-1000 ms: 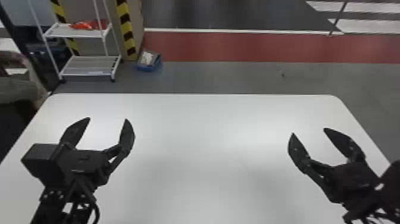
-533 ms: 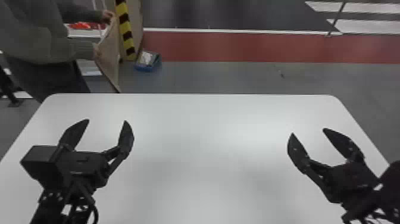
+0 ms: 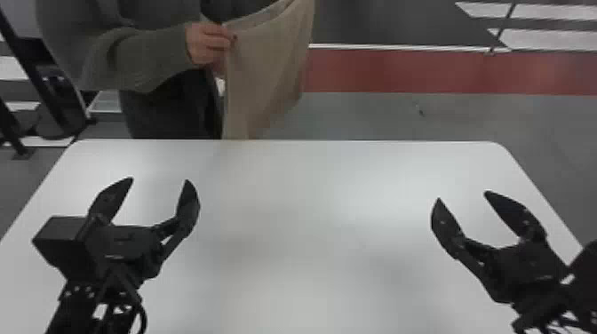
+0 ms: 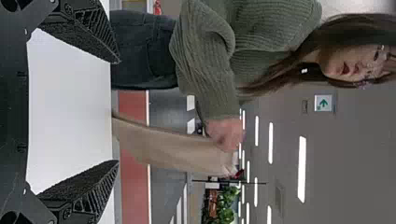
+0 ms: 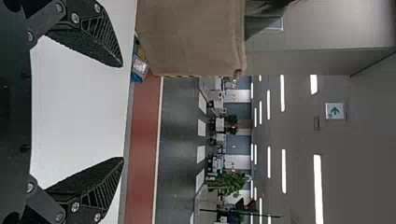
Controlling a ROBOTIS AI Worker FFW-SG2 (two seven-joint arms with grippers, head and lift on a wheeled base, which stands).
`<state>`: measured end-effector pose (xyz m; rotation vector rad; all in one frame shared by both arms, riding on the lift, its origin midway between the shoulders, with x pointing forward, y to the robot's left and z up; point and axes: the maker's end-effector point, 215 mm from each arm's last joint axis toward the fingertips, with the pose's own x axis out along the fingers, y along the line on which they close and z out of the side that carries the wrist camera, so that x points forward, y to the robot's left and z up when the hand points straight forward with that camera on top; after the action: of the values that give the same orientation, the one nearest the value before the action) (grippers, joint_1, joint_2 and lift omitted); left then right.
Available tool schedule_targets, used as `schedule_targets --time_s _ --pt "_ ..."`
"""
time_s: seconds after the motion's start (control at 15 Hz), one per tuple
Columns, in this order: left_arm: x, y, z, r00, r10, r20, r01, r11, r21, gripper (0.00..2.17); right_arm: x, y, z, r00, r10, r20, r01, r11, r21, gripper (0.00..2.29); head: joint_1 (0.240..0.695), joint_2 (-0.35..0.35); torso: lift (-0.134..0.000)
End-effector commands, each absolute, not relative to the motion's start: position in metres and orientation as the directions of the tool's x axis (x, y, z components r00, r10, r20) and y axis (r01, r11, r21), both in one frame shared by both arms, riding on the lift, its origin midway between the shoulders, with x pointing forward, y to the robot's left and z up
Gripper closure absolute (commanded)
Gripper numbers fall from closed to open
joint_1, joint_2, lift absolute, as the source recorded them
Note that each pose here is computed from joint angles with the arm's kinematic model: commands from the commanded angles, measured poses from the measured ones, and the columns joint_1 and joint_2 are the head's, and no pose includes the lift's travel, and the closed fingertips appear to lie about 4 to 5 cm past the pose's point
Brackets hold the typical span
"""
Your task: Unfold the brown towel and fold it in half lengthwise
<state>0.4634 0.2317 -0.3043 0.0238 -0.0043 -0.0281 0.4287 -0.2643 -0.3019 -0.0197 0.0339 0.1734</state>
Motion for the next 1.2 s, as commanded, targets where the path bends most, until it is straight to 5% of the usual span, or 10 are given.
schedule_targets --time_s 0.0,1.13 --pt "0.4637 0.2330 -0.3025 1.000 -0.027 0.012 0.026 0.999 0.025 0.12 0.4274 -0.2638 -0.3028 0.984 0.173 -0.038 -0.174 0.985 -0.016 0.19 0.695 -0.041 -0.125" --pt "0.4645 0.2358 -0.3073 1.000 -0.023 0.009 0.023 0.999 0.029 0.12 0.4194 -0.2619 -0.3080 0.984 0.175 -0.044 -0.175 0.984 -0.011 0.19 0.695 -0.036 -0.125"
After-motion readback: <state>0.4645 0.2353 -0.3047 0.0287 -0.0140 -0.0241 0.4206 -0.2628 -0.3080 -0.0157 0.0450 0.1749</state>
